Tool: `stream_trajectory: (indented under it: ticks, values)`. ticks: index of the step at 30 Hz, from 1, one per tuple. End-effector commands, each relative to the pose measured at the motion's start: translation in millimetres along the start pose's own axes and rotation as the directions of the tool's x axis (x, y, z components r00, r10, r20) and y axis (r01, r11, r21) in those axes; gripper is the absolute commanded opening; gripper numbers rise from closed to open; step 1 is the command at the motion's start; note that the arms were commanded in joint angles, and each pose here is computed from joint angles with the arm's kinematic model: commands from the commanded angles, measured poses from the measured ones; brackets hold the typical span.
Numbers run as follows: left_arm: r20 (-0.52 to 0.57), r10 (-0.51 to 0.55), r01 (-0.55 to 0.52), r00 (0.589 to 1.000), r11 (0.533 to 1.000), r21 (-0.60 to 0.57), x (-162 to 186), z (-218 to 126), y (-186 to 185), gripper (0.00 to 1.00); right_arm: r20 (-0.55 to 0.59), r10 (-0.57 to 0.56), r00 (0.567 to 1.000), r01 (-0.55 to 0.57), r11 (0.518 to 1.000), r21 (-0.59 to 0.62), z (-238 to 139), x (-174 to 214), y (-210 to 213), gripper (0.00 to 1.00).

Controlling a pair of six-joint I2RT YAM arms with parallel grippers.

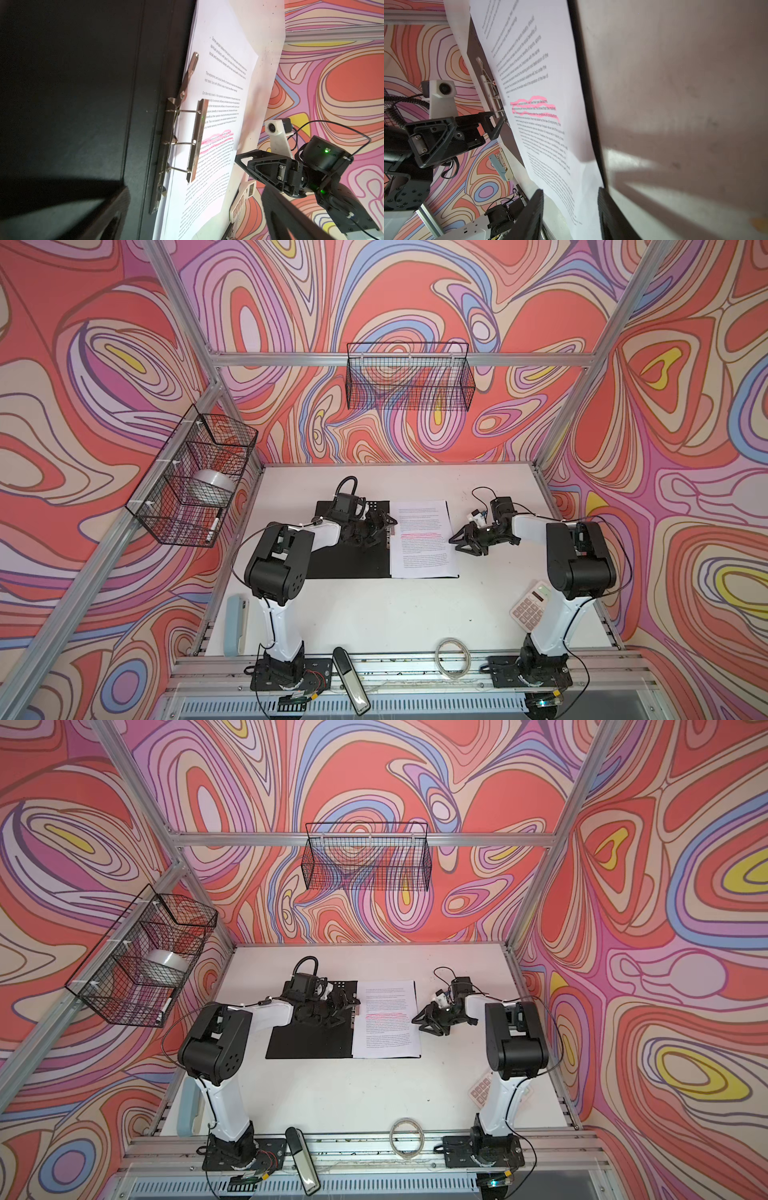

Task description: Put the files into the folder

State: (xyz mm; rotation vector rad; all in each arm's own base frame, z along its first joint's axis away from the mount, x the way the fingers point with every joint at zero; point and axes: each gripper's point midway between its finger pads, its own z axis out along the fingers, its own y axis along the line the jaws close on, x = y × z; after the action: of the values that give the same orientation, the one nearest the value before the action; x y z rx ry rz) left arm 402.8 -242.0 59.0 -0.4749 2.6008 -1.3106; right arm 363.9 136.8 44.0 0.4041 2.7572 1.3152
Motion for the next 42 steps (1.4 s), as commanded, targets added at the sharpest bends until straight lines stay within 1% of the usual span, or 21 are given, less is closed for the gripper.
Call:
stream_trajectory:
  ticks: [1, 8, 17, 21, 25, 28, 33, 35, 37, 38, 40, 42]
  values:
    - [-0.017, -0.052, 0.051, 0.998, 0.997, -0.053, 4.0, 9.8, 20.9, 1.00, -0.031, -0.009, 0.999, 0.009, 1.000, -0.016, 4.5, 1.6, 2.8, 0.45]
    - [-0.019, -0.059, 0.058, 0.998, 0.997, -0.049, 3.5, 10.5, 20.7, 1.00, -0.057, -0.014, 0.998, 0.013, 1.000, -0.009, 11.9, 5.3, 3.9, 0.45]
    - [-0.024, -0.068, 0.067, 0.997, 0.997, -0.047, 4.4, 12.1, 21.5, 1.00, -0.099, -0.015, 0.995, 0.019, 0.999, 0.037, 25.2, 13.6, -0.6, 0.45]
    - [-0.021, -0.067, 0.066, 0.998, 0.997, -0.048, 3.9, 11.1, 21.0, 1.00, -0.080, -0.039, 0.996, 0.043, 0.997, 0.059, 20.1, 10.6, 3.0, 0.45]
    - [-0.013, -0.062, 0.061, 0.998, 0.997, -0.045, 2.8, 6.6, 16.7, 1.00, -0.044, -0.083, 0.996, 0.085, 0.995, 0.051, 7.6, 3.0, 21.1, 0.45]
    - [-0.005, -0.056, 0.056, 0.998, 0.998, -0.039, -1.1, -0.8, 10.8, 1.00, -0.005, -0.124, 0.992, 0.124, 0.992, 0.031, -5.3, -4.7, 42.7, 0.45]
    - [0.020, -0.036, 0.037, 0.999, 0.999, -0.029, -12.0, -27.4, 2.6, 1.00, 0.069, -0.201, 0.977, 0.201, 0.980, 0.010, -35.1, -14.9, 86.7, 0.45]
    - [0.029, 0.001, 0.000, 1.000, 0.999, -0.038, -15.2, -42.7, -2.9, 1.00, 0.084, -0.235, 0.968, 0.234, 0.972, 0.014, -42.9, -18.5, 103.0, 0.45]
    - [0.045, 0.075, -0.072, 0.996, 0.996, -0.060, -18.5, -61.7, -10.1, 1.00, 0.093, -0.291, 0.952, 0.289, 0.957, 0.033, -46.9, -21.5, 122.9, 0.45]
    - [0.053, 0.136, -0.131, 0.989, 0.989, -0.075, -20.2, -72.9, -15.5, 1.00, 0.091, -0.322, 0.942, 0.320, 0.947, 0.043, -44.4, -23.0, 134.2, 0.44]
    - [0.040, 0.271, -0.266, 0.962, 0.958, -0.108, -17.4, -93.3, -25.2, 1.00, 0.068, -0.385, 0.920, 0.382, 0.923, 0.056, -31.9, -23.8, 155.7, 0.44]
    - [0.000, 0.398, -0.392, 0.917, 0.902, -0.182, -11.5, -112.8, -24.8, 1.00, 0.046, -0.439, 0.897, 0.437, 0.898, 0.052, -11.5, -27.7, 174.8, 0.44]
